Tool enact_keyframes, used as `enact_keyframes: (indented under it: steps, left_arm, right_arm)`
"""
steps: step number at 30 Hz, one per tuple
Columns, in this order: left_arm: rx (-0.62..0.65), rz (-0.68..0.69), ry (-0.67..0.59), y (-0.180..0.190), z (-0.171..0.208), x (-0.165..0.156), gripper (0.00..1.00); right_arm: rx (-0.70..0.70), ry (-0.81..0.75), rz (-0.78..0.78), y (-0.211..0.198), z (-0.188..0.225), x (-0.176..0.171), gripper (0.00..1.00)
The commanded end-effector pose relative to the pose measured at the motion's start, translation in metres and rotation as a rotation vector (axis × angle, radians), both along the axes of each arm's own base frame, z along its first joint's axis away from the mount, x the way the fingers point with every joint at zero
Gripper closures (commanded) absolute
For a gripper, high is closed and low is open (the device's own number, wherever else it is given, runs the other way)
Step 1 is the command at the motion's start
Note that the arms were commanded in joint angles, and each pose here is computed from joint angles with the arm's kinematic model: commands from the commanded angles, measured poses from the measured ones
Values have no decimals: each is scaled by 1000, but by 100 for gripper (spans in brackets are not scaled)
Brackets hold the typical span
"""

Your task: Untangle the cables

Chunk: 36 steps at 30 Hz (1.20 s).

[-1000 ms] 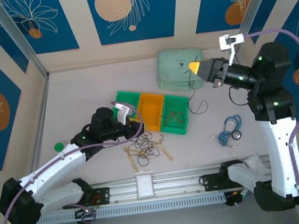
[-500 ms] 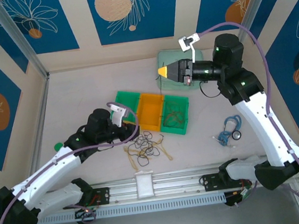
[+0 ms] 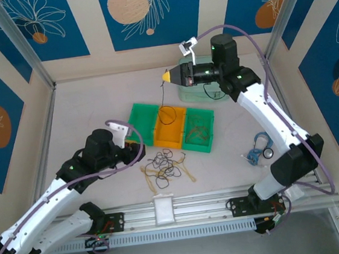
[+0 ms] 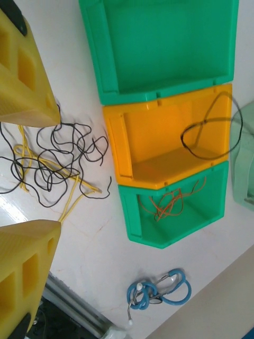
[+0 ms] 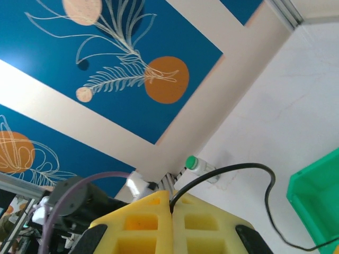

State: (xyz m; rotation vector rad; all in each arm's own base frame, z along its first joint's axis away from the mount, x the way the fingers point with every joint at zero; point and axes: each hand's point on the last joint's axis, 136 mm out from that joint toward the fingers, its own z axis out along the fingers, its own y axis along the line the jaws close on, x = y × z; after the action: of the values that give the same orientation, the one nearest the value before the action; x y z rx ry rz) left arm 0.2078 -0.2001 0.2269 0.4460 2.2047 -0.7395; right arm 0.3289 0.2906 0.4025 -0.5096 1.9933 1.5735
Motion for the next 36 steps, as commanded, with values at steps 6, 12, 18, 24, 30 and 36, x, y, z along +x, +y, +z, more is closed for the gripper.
enact_keyframes:
  steps: [6,12,18,24,30,36]
  left_arm:
    - [30,31,-33,12,8,5,50]
    - [34,23,-6,7,1,10,50]
    - [75,18,29,8,-9,11,51]
    - [88,17,44,10,-16,9,51]
    - [99,22,58,12,-23,8,51]
    - [98,21,73,11,-29,8,50]
  right_arm:
    - [-54,98,-11,2,-52,21,100]
    - [-204,222,-11,11,-115,27,100]
    - [-601,195,-99,13,-190,33,100]
    - [-946,131,-138,7,-245,38,98]
    - [-1181,117,-171,-9,-282,44,97]
    - [-1208,131,-194,-13,-291,51,91]
